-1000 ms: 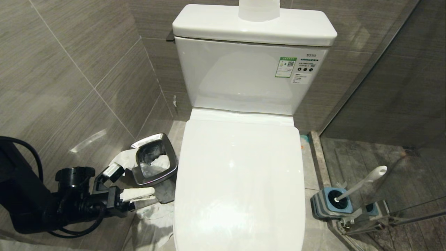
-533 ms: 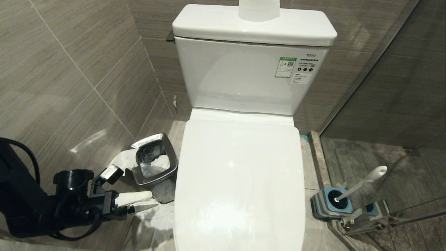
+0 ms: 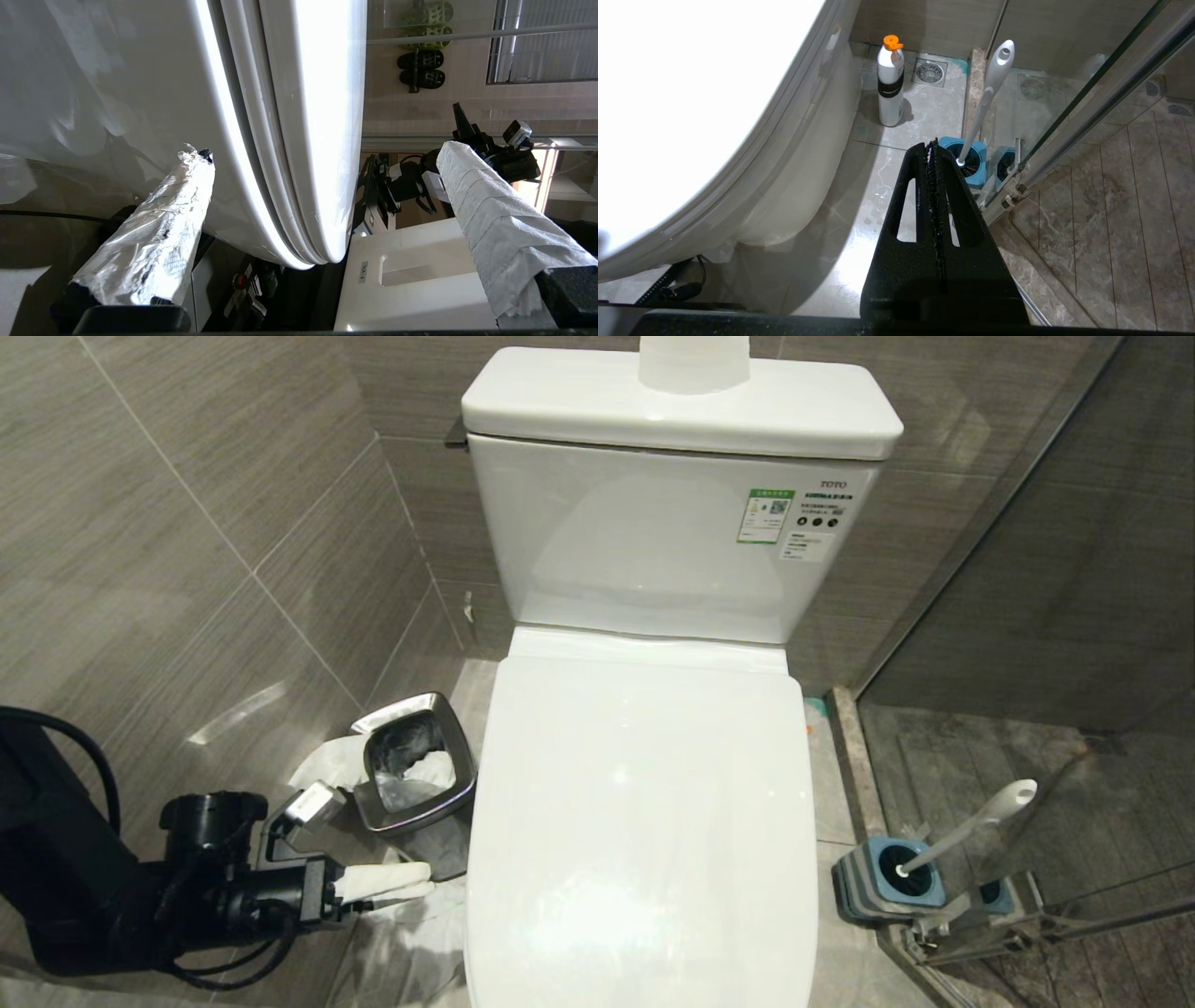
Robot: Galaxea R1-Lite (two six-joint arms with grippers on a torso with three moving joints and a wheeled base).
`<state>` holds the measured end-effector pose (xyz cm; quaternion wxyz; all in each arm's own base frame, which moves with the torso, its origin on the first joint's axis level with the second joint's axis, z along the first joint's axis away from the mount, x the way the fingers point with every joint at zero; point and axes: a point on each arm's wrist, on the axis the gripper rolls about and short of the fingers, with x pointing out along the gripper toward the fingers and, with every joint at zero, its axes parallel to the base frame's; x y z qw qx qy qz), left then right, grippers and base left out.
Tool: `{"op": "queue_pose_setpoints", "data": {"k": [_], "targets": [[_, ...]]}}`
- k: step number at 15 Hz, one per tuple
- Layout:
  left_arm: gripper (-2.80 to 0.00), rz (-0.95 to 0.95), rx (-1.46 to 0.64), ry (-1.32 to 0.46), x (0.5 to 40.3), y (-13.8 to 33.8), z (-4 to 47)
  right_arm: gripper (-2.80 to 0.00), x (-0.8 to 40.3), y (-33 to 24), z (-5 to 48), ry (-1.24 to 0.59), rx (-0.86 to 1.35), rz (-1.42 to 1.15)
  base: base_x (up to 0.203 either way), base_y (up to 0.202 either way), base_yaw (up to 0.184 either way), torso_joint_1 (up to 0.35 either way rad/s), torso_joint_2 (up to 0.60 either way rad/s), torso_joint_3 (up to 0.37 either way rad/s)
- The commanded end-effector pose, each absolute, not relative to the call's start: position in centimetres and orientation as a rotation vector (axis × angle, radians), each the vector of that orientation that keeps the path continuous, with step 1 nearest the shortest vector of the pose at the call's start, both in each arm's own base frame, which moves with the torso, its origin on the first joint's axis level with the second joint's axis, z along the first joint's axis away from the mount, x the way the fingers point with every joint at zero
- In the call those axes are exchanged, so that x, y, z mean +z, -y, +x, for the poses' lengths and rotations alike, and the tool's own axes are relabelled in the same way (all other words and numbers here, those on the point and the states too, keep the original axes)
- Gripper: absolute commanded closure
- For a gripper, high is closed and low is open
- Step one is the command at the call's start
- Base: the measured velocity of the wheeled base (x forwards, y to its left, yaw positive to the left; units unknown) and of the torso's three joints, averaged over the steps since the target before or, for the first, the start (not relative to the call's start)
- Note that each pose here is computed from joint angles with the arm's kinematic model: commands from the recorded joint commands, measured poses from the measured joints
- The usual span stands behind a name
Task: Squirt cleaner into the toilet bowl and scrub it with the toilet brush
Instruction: Use the left hand to lift the toilet lid slightly
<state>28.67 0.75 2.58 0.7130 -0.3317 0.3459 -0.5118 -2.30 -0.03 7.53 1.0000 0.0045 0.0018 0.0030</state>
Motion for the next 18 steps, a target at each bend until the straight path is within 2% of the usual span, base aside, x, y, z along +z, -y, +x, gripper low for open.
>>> {"op": "queue_pose_setpoints", "data": {"k": [1, 18], "targets": [[-2.80, -0.726, -1.153, -0.758, 2.9, -0.5, 28.6, 0.00, 7.5, 0.0, -2.3, -0.005, 0.006, 0.009, 0.000, 0.000, 0.000, 0.000, 0.00, 0.000], [-2.80, -0.701, -1.133, -0.781, 3.8, 0.5, 27.0, 0.00, 7.5, 0.0, -2.3, -0.005, 0.006, 0.009, 0.000, 0.000, 0.000, 0.000, 0.00, 0.000]]}}
